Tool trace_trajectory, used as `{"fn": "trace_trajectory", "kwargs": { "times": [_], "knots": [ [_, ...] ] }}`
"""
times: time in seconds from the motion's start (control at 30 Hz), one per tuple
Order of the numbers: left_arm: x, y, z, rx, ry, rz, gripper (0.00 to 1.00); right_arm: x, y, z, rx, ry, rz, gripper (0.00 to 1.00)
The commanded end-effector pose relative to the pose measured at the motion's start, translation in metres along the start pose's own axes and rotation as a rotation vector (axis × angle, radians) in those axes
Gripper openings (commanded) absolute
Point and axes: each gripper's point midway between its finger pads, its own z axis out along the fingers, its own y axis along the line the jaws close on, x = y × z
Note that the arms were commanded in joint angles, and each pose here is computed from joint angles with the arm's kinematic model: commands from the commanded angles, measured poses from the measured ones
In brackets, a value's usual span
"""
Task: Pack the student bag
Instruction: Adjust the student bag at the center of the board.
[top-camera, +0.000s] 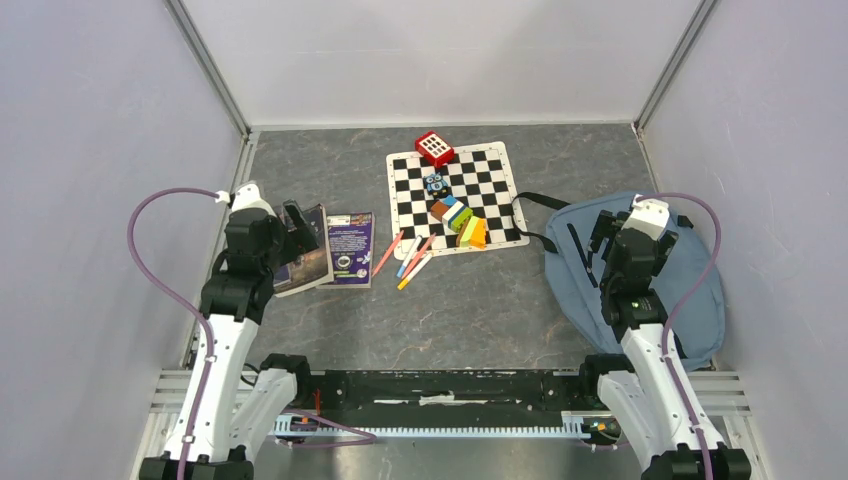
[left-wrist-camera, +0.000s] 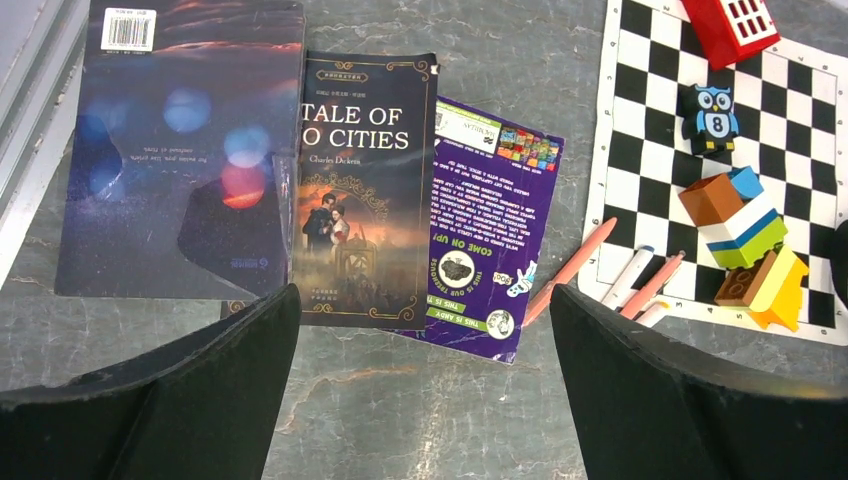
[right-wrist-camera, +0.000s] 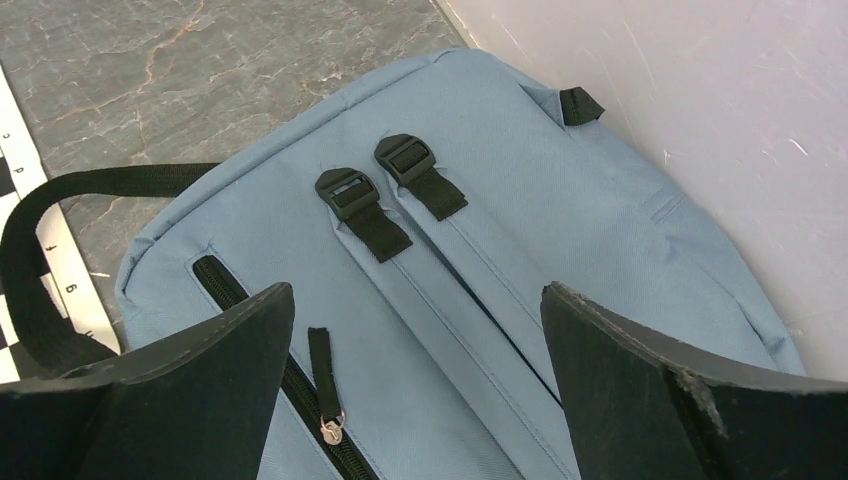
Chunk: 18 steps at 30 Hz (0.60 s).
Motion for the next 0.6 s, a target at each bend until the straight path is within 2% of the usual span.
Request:
{"fn": "trace_trajectory", "kwargs": {
  "times": [0.0,0.17,0.27,0.57],
  "knots": [
    [-0.002,0.0,0.003,-0.004,-0.005,-0.009,1.0,-0.019,0.0,0.0,0.008,-0.042,0.043,0.98],
    [0.007,0.0,0.009,-0.009,0.054,0.024,1.0,-0.013,0.016,0.002,-0.077,-0.017,0.005,0.98],
    [0.01,-0.002,0.011,-0.003,0.074,0.03,1.0,-0.001,0.038,0.003,-0.202,0.019,-0.048,0.98],
    [0.013,-0.015,0.008,0.081,0.063,-0.005,1.0,0.049,0.084,0.003,-0.454,0.229,-0.154,0.98]
  ]
}}
